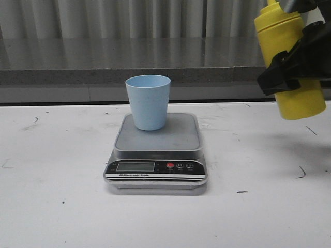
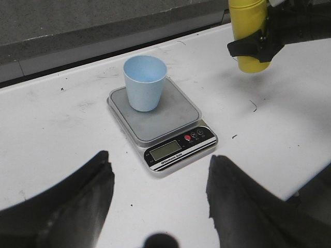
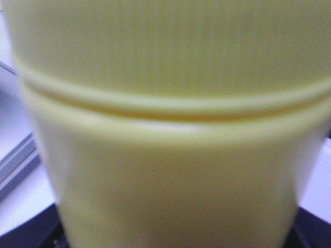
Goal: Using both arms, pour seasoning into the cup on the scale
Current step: 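Turn the bottle upright and lower it back onto the table, then open the right gripper and withdraw it from the bottle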
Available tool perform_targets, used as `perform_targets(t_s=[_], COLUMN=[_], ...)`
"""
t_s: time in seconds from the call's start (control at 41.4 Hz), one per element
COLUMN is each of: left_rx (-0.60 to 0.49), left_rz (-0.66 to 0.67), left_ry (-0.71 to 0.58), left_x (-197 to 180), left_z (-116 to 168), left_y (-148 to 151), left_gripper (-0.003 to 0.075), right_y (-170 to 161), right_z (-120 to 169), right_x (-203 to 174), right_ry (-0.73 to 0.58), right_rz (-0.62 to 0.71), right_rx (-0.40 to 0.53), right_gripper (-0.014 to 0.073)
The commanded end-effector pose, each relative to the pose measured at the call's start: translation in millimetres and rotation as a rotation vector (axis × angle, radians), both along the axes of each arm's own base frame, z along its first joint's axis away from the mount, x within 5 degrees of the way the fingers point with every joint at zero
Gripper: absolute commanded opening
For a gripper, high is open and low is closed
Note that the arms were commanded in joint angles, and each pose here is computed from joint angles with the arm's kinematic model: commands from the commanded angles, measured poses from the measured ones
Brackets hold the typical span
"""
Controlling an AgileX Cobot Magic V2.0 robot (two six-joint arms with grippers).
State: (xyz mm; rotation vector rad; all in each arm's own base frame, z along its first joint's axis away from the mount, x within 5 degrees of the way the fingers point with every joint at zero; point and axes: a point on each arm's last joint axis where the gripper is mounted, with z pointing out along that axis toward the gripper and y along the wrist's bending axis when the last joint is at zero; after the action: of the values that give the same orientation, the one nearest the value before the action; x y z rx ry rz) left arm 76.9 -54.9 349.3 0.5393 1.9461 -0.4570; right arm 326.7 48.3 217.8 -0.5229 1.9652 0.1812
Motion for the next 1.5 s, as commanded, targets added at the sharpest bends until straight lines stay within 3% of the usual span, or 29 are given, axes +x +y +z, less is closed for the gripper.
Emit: perform_targets(t_s=[0.0, 0.217, 0.435, 0.7, 0.845, 1.183, 1.473], left_rx=[-0.069, -0.069, -0.069, -0.069, -0.069, -0.069, -0.069], left_rz=[-0.003, -0.003, -0.003, -0.003, -0.003, -0.003, -0.003], left_ry=[-0.080, -0.080, -0.080, -0.080, -0.080, -0.080, -0.080], left_x=[1, 1, 1, 1, 1, 1, 1], left_z=[15, 15, 15, 15, 15, 15, 15], left_y=[-1, -1, -1, -1, -1, -1, -1], left_gripper=[0.0400, 0.0400, 0.0400, 0.0400, 0.0400, 0.0400, 0.0400], right_y=[3, -4, -6, -15, -15, -18, -18], right_z=[20, 4, -22, -39, -50, -57, -65], right_x=[4, 9, 21, 32, 34, 35, 30], right_ry=[-0.151, -0.286, -0.291, -0.447, -0.442, -0.408, -0.338], right_rz=[0.034, -0.024, -0.069, -0.142, -0.148, -0.186, -0.198], right_rx=[0.102, 0.144, 0.189, 0.187, 0.196, 0.196, 0.188], right_gripper=[0.0279, 0.0279, 0.0279, 0.0279, 0.0287, 0.0633, 0.0656])
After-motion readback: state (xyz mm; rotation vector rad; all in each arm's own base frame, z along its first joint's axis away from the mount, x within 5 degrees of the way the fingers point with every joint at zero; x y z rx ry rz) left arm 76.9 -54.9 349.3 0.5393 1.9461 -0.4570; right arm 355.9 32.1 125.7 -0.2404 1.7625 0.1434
